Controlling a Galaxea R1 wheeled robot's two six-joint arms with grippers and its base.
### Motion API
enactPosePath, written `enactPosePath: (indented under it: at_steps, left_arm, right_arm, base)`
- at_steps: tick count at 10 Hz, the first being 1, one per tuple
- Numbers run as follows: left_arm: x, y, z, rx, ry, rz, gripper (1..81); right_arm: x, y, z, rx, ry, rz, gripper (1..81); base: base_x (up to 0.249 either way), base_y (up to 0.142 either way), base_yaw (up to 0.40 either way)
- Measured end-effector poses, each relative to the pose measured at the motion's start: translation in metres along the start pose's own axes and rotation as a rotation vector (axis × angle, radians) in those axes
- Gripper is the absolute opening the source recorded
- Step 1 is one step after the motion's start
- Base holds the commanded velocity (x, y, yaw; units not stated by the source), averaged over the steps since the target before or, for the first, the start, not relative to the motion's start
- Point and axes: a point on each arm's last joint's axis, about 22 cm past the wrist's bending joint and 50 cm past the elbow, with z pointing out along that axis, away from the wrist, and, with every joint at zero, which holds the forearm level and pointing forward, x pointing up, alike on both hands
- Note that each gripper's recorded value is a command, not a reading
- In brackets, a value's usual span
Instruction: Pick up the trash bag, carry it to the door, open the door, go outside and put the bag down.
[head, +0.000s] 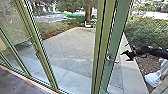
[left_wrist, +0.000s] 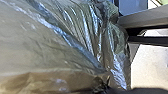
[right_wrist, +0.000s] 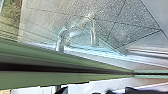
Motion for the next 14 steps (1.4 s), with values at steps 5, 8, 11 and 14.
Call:
enactPosePath:
  at_steps: [5, 8, 11, 14]
  left_arm:
    - [0.000, 0.004, 0.001, -0.005, 0.000, 0.002, 1.0]
    - [0.000, 0.004, 0.001, -0.005, 0.000, 0.002, 1.0]
    - [0.000, 0.004, 0.001, -0.005, 0.000, 0.001, 1.0]
    - [0.000, 0.004, 0.001, -0.005, 0.000, 0.002, 1.0]
  right_arm:
    - [0.005, 0.004, -0.009, -0.011, 0.012, -0.026, 81.1]
    - [0.006, 0.004, -0.015, -0.040, 0.008, -0.053, 81.1]
    - [0.010, 0.012, -0.021, -0.119, 0.016, -0.130, 81.1]
    - [0.030, -0.009, -0.048, -0.161, 0.080, -0.262, 81.1]
  base:
    - [0.000, 0.000, 0.000]
    - [0.000, 0.000, 0.000]
    - [0.000, 0.000, 0.000]
    - [0.000, 0.000, 0.000]
